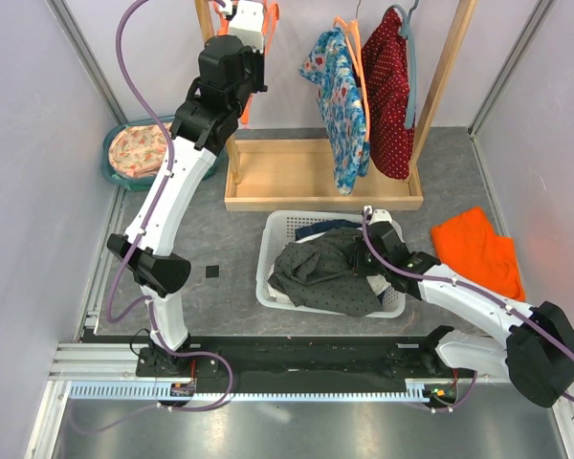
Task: Remove the skirt from the hanger
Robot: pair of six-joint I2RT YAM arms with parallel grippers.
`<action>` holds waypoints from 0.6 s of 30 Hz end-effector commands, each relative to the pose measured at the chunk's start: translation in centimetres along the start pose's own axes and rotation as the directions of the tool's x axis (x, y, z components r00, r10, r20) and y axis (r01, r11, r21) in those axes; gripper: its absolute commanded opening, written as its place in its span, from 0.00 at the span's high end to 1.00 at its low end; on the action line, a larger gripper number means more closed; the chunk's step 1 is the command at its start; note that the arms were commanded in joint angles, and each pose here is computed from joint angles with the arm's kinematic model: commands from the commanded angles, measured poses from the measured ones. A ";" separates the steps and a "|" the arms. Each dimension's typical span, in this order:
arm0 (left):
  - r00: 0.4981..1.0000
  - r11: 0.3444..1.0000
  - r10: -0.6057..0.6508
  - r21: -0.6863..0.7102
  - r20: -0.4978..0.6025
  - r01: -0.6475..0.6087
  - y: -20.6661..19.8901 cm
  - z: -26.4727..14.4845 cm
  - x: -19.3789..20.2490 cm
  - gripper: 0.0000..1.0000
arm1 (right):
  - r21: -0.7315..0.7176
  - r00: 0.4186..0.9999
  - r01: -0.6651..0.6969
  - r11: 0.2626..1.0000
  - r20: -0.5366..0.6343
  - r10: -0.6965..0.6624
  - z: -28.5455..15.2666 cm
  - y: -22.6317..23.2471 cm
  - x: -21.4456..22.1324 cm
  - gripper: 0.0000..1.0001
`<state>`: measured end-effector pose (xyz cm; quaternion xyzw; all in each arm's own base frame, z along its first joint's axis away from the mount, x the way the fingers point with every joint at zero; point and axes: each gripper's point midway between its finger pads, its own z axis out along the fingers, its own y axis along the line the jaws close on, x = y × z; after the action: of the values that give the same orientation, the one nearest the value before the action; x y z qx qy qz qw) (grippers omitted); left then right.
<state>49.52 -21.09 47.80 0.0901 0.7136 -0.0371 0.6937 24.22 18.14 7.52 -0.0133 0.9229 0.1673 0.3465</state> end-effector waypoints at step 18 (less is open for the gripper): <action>0.973 0.971 -0.172 0.194 0.157 0.140 -0.1 -12.6 -9.5 0.00 | -0.038 0.990 -0.136 0.990 -0.029 0.135 4.2 3.0 1.5 1.00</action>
<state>41.46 -18.80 55.28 0.0753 0.6693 -0.1015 0.7322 26.36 23.02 6.29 0.0281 0.9030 0.2472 0.3503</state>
